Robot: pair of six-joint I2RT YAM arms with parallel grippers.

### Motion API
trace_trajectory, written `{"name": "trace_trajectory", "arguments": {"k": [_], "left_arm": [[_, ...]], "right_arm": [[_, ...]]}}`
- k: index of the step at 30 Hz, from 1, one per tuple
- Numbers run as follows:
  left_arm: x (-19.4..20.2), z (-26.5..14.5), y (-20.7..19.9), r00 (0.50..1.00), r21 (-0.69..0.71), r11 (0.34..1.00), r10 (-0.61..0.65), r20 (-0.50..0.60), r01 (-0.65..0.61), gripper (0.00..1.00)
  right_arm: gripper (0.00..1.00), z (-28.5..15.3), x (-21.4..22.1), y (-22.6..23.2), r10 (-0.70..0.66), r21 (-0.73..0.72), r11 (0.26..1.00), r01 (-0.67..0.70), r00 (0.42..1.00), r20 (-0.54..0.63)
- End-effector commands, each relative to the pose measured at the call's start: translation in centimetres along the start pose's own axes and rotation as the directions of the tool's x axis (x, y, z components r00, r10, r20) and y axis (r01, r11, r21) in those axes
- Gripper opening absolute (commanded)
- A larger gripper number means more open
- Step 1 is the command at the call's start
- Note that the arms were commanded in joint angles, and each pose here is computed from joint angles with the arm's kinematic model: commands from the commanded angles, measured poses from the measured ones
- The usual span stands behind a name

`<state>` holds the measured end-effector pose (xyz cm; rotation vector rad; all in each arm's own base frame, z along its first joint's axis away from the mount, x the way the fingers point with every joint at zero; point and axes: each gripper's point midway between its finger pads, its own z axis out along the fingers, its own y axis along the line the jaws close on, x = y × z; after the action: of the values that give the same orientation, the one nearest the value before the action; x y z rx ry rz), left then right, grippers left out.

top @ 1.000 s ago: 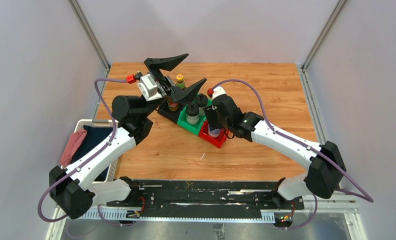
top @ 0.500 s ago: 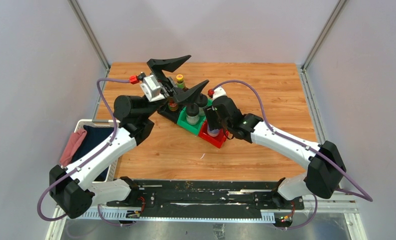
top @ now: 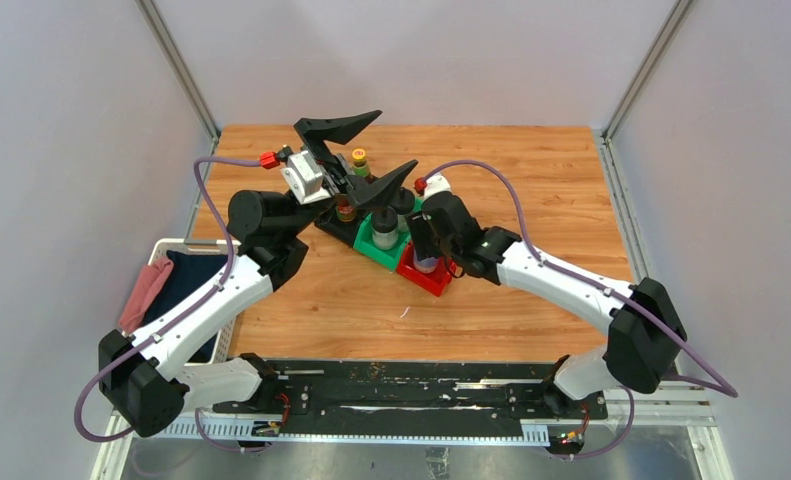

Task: Organize the condiment bottles
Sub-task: Place the bottle in the storage box.

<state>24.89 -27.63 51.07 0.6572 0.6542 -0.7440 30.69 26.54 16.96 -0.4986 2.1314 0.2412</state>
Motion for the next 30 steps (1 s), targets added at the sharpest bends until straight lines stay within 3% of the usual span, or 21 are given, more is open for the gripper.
{"name": "trace_trajectory", "arguments": {"k": [1,25,27,30], "left_arm": [[-0.2,0.2,0.1,1.0,-0.006,1.0,0.011,0.005,-0.011,1.0],[0.1,0.3,0.0,1.0,-0.002,1.0,-0.001,0.003,0.001,1.0],[0.2,0.3,0.0,1.0,-0.001,1.0,-0.001,0.002,0.001,1.0],[0.1,0.3,0.0,1.0,0.0,1.0,-0.002,0.003,0.002,1.0]], "right_arm": [[0.0,0.8,-0.6,-1.0,0.036,0.041,0.998,-0.037,0.999,0.029],[0.0,1.5,0.3,-1.4,0.046,0.053,0.998,-0.046,0.999,0.003],[0.04,1.5,0.3,-1.4,0.044,0.054,0.998,-0.044,0.999,0.0],[0.18,1.6,0.5,-1.4,0.043,0.058,0.997,-0.043,0.999,-0.006]]}}
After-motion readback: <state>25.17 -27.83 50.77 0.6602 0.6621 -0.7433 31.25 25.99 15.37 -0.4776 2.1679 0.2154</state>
